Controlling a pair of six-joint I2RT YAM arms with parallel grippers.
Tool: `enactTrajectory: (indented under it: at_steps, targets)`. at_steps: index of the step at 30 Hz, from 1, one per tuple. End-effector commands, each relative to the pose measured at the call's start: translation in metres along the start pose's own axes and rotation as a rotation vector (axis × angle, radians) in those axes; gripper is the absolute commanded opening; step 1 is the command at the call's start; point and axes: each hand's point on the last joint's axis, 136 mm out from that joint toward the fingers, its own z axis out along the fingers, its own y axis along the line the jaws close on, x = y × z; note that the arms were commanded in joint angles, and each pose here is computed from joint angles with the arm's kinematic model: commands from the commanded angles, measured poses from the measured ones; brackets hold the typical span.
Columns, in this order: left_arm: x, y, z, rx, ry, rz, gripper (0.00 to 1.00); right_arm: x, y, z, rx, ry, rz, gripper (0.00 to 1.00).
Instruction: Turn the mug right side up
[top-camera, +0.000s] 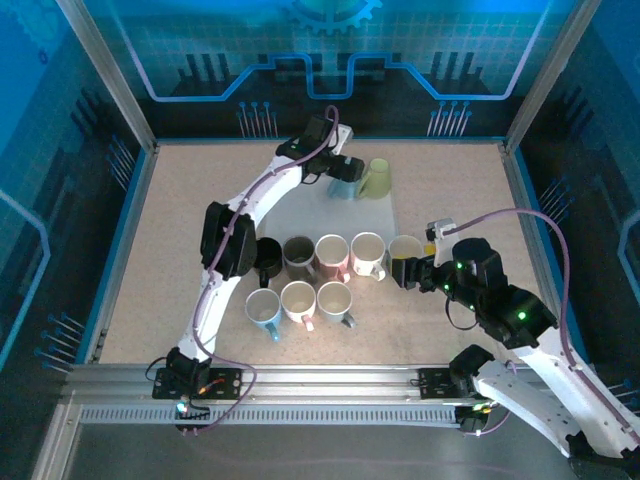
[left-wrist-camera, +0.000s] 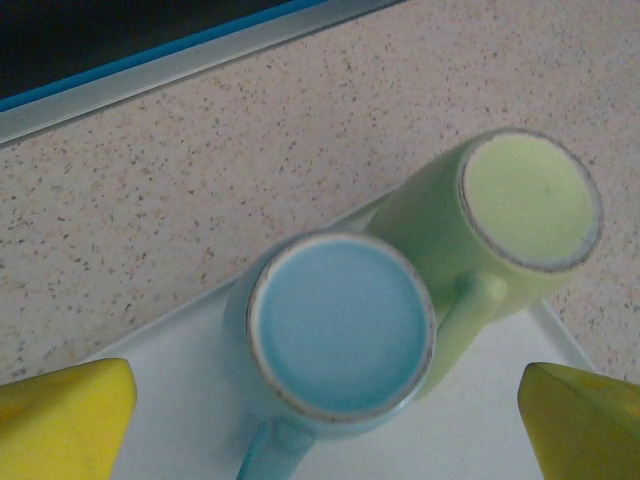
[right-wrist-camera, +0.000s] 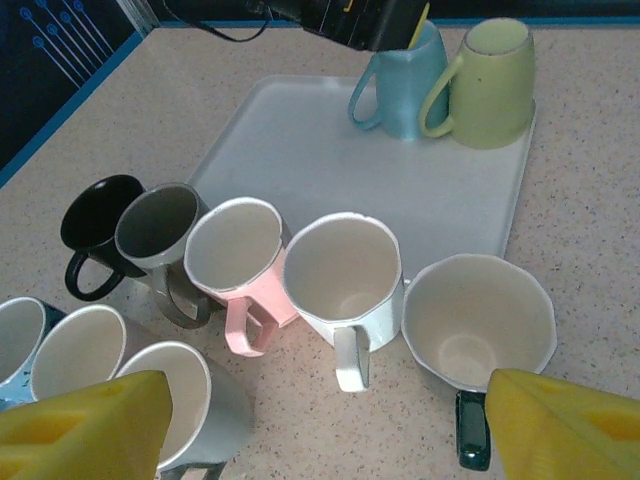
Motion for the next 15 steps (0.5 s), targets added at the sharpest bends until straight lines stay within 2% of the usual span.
enactTrajectory:
  at_steps: [1, 12, 15]
  targets:
    - [-0.008, 0.001, 0.012, 0.003, -0.034, -0.059, 0.99, 0.000, 0.004, 0.005, -0.044, 0.001, 0.002, 0.83]
    - [0.019, 0.003, 0.045, 0.010, 0.008, -0.121, 0.98, 0.003, 0.003, 0.011, -0.058, 0.012, 0.012, 0.83]
    - [0.024, 0.007, 0.053, -0.012, 0.014, -0.133, 0.93, 0.004, 0.005, 0.012, -0.072, 0.014, 0.016, 0.83]
